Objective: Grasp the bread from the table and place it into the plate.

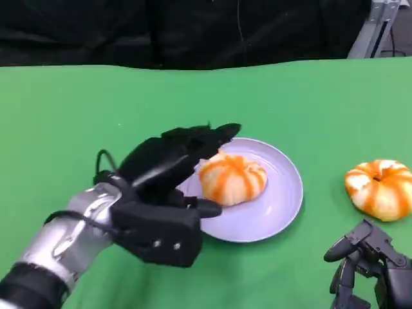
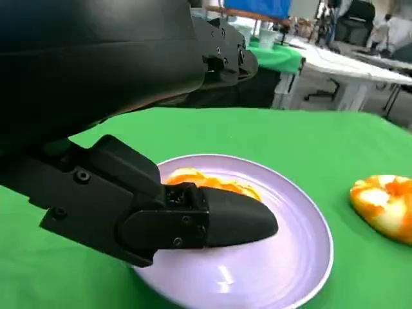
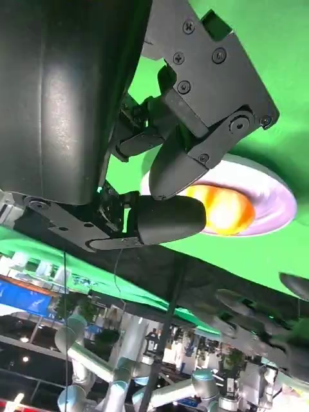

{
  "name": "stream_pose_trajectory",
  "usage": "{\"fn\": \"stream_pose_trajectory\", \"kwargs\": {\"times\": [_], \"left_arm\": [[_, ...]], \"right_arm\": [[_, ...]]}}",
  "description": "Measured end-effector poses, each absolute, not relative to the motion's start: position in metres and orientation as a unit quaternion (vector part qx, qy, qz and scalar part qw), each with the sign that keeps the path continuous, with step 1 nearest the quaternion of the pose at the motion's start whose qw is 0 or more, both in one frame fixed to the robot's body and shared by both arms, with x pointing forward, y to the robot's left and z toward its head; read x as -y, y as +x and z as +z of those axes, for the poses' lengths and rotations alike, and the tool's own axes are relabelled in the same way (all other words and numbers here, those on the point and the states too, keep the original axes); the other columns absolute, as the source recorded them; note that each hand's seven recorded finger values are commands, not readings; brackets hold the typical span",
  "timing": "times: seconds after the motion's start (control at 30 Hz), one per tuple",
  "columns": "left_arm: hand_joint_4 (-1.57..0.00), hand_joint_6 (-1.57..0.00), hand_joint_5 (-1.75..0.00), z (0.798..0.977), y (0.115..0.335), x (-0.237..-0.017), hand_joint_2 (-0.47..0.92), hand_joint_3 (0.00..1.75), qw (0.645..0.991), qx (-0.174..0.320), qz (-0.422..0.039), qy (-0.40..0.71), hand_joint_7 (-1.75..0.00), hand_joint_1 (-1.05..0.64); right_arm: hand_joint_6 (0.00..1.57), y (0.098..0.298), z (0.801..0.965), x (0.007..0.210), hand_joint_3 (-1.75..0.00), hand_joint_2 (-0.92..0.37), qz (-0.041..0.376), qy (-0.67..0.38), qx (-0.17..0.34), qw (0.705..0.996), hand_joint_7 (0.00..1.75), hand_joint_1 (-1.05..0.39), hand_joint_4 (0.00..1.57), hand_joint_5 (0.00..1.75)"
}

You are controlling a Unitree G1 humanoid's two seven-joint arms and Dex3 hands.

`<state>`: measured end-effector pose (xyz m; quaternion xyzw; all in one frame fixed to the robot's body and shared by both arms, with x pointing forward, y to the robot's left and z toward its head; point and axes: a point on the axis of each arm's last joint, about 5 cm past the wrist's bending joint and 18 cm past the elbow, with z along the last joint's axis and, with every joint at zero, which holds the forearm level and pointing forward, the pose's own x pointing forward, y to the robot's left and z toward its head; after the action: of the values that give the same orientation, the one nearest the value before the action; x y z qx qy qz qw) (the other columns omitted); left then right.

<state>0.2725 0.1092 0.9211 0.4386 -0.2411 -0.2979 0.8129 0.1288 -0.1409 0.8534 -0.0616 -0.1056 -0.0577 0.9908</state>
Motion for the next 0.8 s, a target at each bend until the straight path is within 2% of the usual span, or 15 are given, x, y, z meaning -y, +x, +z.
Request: {"fn": "stream_pose_trajectory", "kwargs": {"times": [0.07, 0.13, 0.2, 0.37, 0.4, 0.43, 0.5, 0.57, 0.6, 0.7, 0.8], "left_arm": [[-0.27, -0.16, -0.19, 0.922, 0.271, -0.112, 0.92, 0.56, 0.819, 0.243, -0.296, 0.427, -0.07, -0.80], [-0.32, -0.32, -0.48, 0.923, 0.270, -0.116, 0.92, 0.45, 0.824, 0.246, -0.292, 0.420, -0.09, -0.71], [-0.32, -0.36, -0.58, 0.923, 0.262, -0.125, 0.92, 0.42, 0.839, 0.258, -0.286, 0.385, -0.09, -0.69], [-0.31, -0.38, -0.62, 0.914, 0.252, -0.140, 0.92, 0.41, 0.852, 0.241, -0.282, 0.370, -0.08, -0.68], [-0.59, -0.71, -0.84, 0.914, 0.252, -0.142, 0.86, 0.36, 0.852, 0.240, -0.281, 0.371, -0.27, -0.35], [-0.70, -0.85, -0.93, 0.913, 0.250, -0.145, 0.84, 0.34, 0.863, 0.241, -0.272, 0.352, -0.34, -0.22], [-0.77, -0.96, -1.14, 0.903, 0.235, -0.153, 0.78, 0.47, 0.904, 0.255, -0.228, 0.255, -0.51, -0.07], [-0.78, -0.93, -1.25, 0.888, 0.217, -0.158, 0.69, 0.67, 0.935, 0.248, -0.186, 0.174, -0.70, -0.03], [-0.78, -0.90, -1.30, 0.882, 0.211, -0.161, 0.61, 0.84, 0.943, 0.235, -0.174, 0.156, -0.83, -0.01], [-0.78, -0.83, -1.38, 0.873, 0.199, -0.168, 0.51, 1.12, 0.959, 0.212, -0.148, 0.117, -1.05, 0.03], [-0.78, -0.79, -1.46, 0.871, 0.190, -0.167, 0.48, 1.25, 0.967, 0.199, -0.138, 0.077, -1.19, 0.04]], "right_arm": [[0.65, 0.129, 0.853, 0.141, -1.49, -0.56, -0.057, -0.062, 0.106, 0.991, 1.75, -0.51, 0.92, 1.75], [0.65, 0.129, 0.854, 0.140, -1.49, -0.55, -0.055, -0.062, 0.107, 0.991, 1.75, -0.53, 0.92, 1.75], [0.65, 0.129, 0.854, 0.141, -1.48, -0.56, -0.056, -0.062, 0.107, 0.991, 1.75, -0.53, 0.92, 1.75], [0.65, 0.129, 0.854, 0.140, -1.48, -0.56, -0.056, -0.061, 0.110, 0.990, 1.75, -0.53, 0.92, 1.75], [0.64, 0.129, 0.854, 0.140, -1.47, -0.56, -0.056, -0.061, 0.111, 0.990, 1.75, -0.51, 0.90, 1.75], [0.63, 0.129, 0.854, 0.140, -1.47, -0.56, -0.054, -0.061, 0.112, 0.990, 1.75, -0.50, 0.90, 1.75], [0.62, 0.127, 0.855, 0.140, -1.46, -0.56, -0.057, -0.061, 0.113, 0.990, 1.75, -0.48, 0.88, 1.75], [0.62, 0.125, 0.855, 0.141, -1.46, -0.55, -0.059, -0.062, 0.109, 0.990, 1.75, -0.48, 0.88, 1.75], [0.62, 0.125, 0.855, 0.141, -1.46, -0.55, -0.059, -0.062, 0.107, 0.991, 1.75, -0.46, 0.88, 1.75], [0.61, 0.126, 0.855, 0.140, -1.46, -0.55, -0.058, -0.062, 0.109, 0.990, 1.75, -0.45, 0.87, 1.75], [0.61, 0.126, 0.855, 0.141, -1.47, -0.55, -0.058, -0.061, 0.109, 0.990, 1.75, -0.45, 0.86, 1.75]]}}
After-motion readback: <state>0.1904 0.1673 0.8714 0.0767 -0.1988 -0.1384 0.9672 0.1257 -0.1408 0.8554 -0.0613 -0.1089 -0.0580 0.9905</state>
